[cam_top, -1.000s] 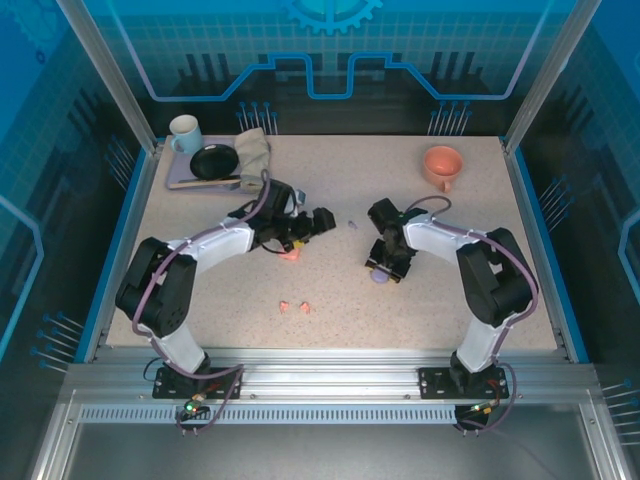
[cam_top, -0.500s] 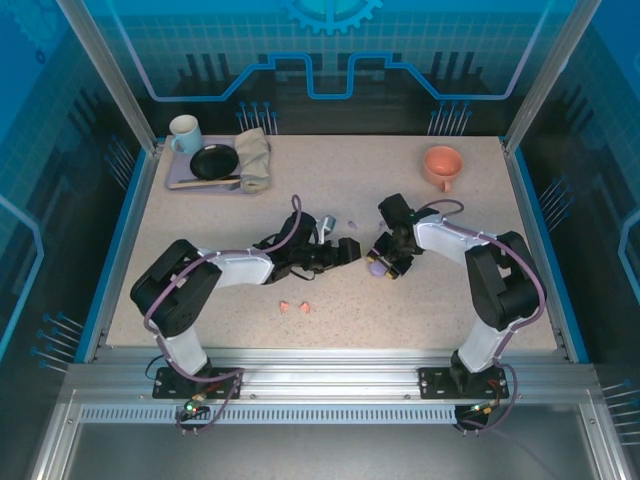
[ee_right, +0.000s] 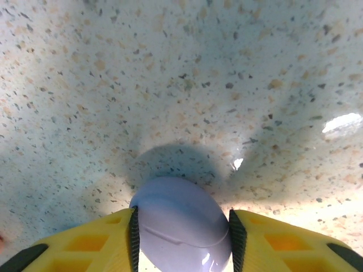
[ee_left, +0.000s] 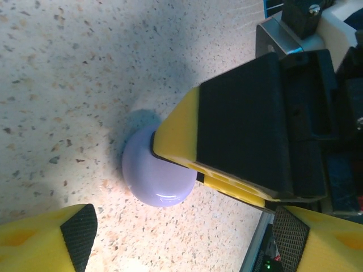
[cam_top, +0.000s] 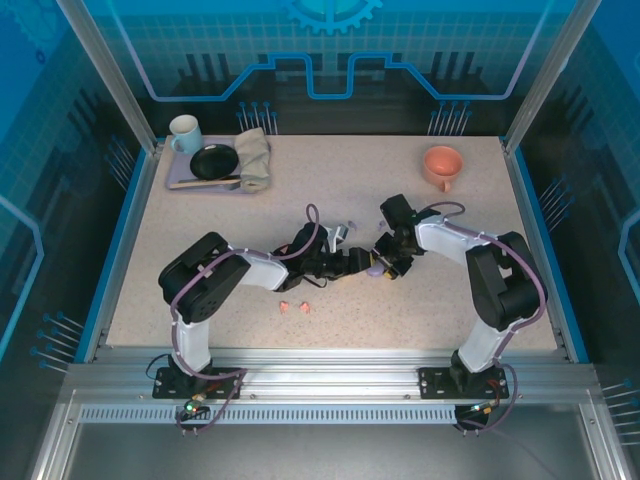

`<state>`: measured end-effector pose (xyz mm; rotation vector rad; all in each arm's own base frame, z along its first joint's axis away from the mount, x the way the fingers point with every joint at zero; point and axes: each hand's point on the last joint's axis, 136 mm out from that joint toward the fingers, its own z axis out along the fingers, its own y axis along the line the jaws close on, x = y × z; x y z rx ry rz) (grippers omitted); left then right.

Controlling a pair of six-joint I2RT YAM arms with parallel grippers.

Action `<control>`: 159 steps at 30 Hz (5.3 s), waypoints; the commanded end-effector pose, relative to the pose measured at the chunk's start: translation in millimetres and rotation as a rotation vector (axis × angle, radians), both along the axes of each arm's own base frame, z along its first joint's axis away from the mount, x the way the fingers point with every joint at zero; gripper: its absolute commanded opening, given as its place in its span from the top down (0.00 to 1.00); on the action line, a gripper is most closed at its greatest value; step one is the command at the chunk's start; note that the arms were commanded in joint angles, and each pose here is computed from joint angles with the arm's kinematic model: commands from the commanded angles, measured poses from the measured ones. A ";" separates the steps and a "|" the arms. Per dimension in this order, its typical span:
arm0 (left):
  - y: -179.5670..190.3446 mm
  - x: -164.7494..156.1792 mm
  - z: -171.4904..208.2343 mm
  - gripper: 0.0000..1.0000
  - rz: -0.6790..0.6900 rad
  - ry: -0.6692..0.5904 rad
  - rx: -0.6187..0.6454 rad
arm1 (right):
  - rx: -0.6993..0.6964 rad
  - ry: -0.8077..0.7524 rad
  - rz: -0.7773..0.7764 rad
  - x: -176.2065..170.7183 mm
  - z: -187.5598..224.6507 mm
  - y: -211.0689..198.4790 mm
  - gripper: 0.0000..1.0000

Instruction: Insert the wireless bluetooth earbuds into the charging case

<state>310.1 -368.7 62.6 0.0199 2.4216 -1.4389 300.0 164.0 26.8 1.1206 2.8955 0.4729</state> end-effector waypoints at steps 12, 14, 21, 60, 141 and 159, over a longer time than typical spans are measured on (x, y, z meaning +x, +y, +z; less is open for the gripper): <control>-4.8 -3.0 11.8 0.16 -0.011 -0.044 -0.043 | -0.172 0.117 0.105 -13.1 -6.7 0.4 0.31; -3.7 -3.4 12.1 0.16 -0.009 -0.047 -0.044 | -0.190 0.126 0.119 -13.2 -6.1 1.1 0.30; -0.9 -5.7 10.5 0.15 -0.006 -0.054 -0.051 | -0.217 0.142 0.129 -12.8 -6.3 2.0 0.33; 6.8 -13.3 15.6 0.15 -0.002 -0.066 -0.060 | -0.211 0.164 -0.265 -18.6 -13.4 1.1 0.33; -20.9 20.3 -45.8 0.66 0.120 0.006 -0.105 | -0.012 0.061 -0.226 -3.5 17.0 16.8 0.65; -18.9 23.1 -39.6 0.84 0.151 0.007 -0.135 | 0.018 0.032 -0.242 5.2 23.3 14.0 0.51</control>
